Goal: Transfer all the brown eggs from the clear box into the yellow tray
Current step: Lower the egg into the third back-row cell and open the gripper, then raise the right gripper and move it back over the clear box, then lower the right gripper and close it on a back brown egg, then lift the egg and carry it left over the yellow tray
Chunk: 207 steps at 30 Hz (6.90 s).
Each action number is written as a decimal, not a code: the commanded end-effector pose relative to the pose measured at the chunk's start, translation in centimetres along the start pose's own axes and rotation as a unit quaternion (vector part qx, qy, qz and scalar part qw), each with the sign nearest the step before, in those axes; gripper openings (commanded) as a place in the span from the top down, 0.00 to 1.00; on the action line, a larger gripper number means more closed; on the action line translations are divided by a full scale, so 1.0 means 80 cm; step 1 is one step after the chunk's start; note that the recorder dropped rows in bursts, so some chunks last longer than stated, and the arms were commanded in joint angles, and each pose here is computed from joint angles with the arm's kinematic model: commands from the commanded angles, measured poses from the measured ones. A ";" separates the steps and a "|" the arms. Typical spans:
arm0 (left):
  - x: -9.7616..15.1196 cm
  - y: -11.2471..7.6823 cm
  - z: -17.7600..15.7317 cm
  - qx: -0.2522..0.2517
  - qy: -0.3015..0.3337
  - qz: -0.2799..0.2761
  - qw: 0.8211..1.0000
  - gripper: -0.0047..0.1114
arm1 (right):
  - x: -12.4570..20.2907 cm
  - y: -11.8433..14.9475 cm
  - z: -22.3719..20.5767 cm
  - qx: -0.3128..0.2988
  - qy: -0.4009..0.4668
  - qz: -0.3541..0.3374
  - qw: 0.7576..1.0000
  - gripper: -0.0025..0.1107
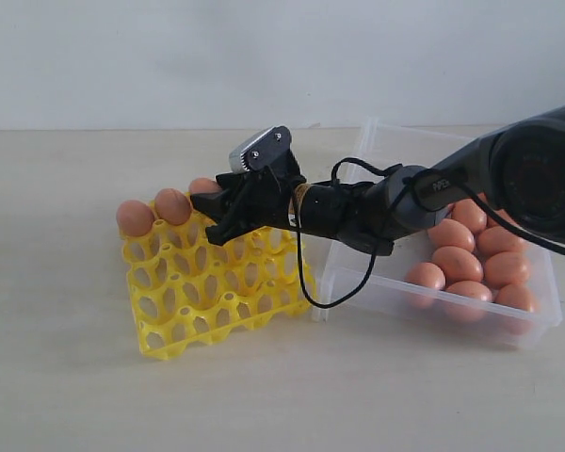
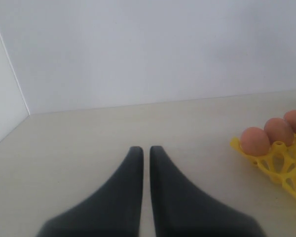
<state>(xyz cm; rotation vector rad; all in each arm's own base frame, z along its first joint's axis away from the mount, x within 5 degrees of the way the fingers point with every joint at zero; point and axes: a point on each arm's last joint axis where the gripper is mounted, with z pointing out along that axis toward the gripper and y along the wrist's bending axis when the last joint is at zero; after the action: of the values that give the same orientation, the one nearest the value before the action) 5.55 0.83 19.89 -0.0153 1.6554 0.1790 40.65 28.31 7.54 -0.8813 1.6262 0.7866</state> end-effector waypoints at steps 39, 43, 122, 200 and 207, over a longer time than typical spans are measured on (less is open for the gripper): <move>0.001 -0.001 0.000 0.004 0.000 -0.002 1.000 0.93 | -0.097 0.002 -0.025 0.024 0.013 -0.031 0.999 0.74; 0.001 -0.001 0.000 0.004 0.000 -0.002 1.000 0.93 | -0.076 -0.011 -0.028 0.089 0.105 0.032 0.990 0.97; 0.001 -0.003 0.000 0.022 -0.002 -0.001 1.000 0.93 | -0.084 -0.139 -0.244 0.413 0.351 0.351 0.764 0.50; 0.001 -0.003 0.000 0.023 -0.002 -0.001 1.000 0.93 | -0.024 -0.106 -0.224 0.270 -0.105 -0.014 0.957 0.98; 0.001 -0.003 0.000 0.023 -0.002 -0.001 1.000 0.93 | -0.002 -0.097 -0.223 0.251 -0.110 -0.023 0.961 0.98</move>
<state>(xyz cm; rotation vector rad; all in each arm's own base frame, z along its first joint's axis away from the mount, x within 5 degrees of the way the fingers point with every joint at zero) 5.58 0.61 19.89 0.0182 1.6544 0.1482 38.61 9.37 10.64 -0.4538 1.5246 0.3797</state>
